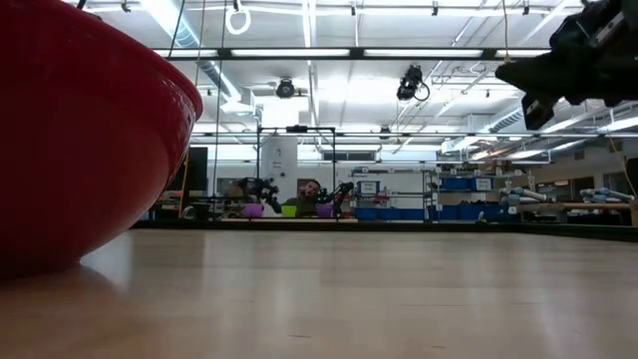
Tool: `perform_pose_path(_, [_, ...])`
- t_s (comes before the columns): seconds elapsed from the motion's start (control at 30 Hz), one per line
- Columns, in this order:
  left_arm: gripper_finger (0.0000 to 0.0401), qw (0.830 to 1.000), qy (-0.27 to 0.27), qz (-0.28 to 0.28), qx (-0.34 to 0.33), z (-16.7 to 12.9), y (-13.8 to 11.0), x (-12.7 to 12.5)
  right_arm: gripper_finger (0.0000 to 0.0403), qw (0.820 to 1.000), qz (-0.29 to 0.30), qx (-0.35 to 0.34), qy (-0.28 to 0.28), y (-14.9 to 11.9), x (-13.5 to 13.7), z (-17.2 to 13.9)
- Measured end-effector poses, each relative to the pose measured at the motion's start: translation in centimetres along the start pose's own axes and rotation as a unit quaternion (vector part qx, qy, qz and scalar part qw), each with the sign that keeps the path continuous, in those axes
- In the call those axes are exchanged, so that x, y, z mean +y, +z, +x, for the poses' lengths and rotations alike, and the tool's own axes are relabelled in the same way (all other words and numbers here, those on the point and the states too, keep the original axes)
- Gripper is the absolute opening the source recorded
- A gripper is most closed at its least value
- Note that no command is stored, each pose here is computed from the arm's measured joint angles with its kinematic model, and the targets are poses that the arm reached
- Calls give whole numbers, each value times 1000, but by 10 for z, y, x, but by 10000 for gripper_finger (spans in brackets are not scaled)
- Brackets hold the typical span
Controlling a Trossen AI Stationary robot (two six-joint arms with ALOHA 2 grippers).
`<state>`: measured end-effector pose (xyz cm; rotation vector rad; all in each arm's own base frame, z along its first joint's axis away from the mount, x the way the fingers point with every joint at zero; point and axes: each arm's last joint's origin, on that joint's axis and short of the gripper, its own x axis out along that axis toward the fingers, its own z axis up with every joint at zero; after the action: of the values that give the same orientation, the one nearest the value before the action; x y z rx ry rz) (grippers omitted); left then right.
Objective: Nest bowls inside each other
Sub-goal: Return to Home Position
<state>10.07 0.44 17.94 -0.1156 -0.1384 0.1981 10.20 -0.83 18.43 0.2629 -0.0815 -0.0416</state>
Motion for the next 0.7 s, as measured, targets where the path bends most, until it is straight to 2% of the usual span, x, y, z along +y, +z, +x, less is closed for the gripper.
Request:
perform_pose_path(0.1, [1, 1000, -4, 13, 8, 0, -2, 2, 4, 998, 41, 25, 48, -12, -1, 1])
perform_pose_path(0.17, [1, 1000, -3, 19, 14, 1, -3, 3, 4, 997, 42, 34, 47, -14, -1, 1])
perform_pose_path(0.27, [1, 1000, -3, 15, 12, 1, -2, 3, 5, 999, 20, 23, 16, -13, -3, 1])
perform_pose_path(0.47, [9, 998, 2, 13, 54, 0, -10, 4, 23, 995, 12, 4, -100, -14, -10, 1])
perform_pose_path(0.7, [17, 998, 3, 13, 63, 0, -12, 4, 34, 994, 12, -4, -108, -13, -11, 0])
